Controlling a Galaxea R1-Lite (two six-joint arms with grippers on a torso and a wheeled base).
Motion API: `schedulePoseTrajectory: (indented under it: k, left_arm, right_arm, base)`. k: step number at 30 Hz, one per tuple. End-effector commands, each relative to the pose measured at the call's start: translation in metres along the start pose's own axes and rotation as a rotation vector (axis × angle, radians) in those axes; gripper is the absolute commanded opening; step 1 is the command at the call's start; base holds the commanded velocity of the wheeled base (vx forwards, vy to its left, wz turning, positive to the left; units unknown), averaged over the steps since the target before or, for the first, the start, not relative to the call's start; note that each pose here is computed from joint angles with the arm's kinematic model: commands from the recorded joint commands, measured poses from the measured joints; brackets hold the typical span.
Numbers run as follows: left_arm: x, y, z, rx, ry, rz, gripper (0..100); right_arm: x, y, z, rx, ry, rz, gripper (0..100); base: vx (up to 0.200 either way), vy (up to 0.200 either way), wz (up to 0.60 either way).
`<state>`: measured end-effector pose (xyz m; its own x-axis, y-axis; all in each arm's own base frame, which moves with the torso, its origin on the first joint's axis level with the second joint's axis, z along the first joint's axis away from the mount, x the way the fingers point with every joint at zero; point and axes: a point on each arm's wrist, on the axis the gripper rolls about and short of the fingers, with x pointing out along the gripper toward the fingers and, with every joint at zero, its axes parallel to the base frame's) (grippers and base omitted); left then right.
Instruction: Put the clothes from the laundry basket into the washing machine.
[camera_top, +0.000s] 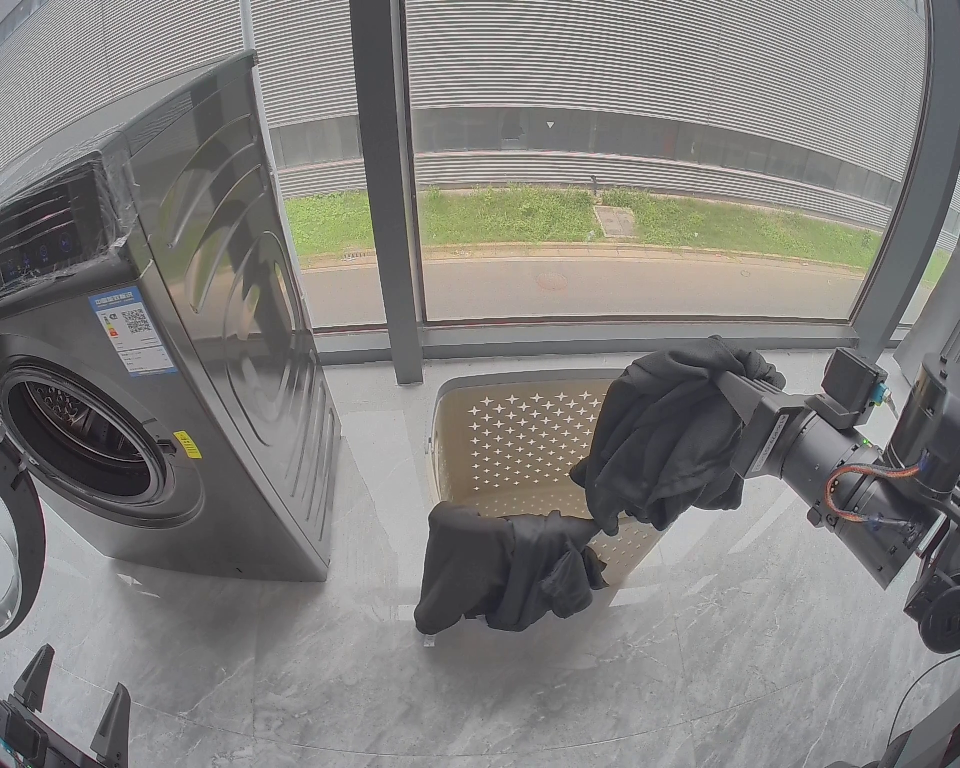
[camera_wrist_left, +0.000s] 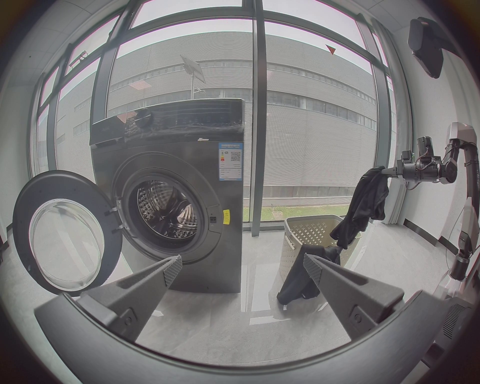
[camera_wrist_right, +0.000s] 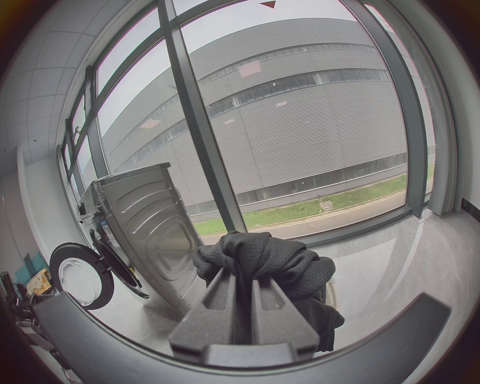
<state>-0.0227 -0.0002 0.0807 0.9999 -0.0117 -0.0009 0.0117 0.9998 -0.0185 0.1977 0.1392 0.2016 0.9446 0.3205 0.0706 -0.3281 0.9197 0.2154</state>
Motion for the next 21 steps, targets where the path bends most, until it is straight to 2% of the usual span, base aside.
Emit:
schedulePoseTrajectory:
  k: [1,6,21]
  left_arm:
    - [0.0000,0.0001,-0.0052,0.000,0.001,-0.001,100]
    - [0.0000,0.0001,-0.0052,-0.001,0.001,0.001,100]
    - [0.0000,0.0001,-0.0052,-0.003,0.001,0.003,100]
  right_arm:
    - [-0.0002,0.0000,-0.0030,-0.003,0.012,0.006,0]
    - [-0.0027,0.0039,-0.0052,-0.003,0.021,0.024,0]
    - [-0.0040,0.0036,-0.0065,-0.005,0.026,0.027,0]
  base:
    - [0.000,0.200,0.00]
    - [0.000,0.200,0.00]
    - [0.000,0.200,0.00]
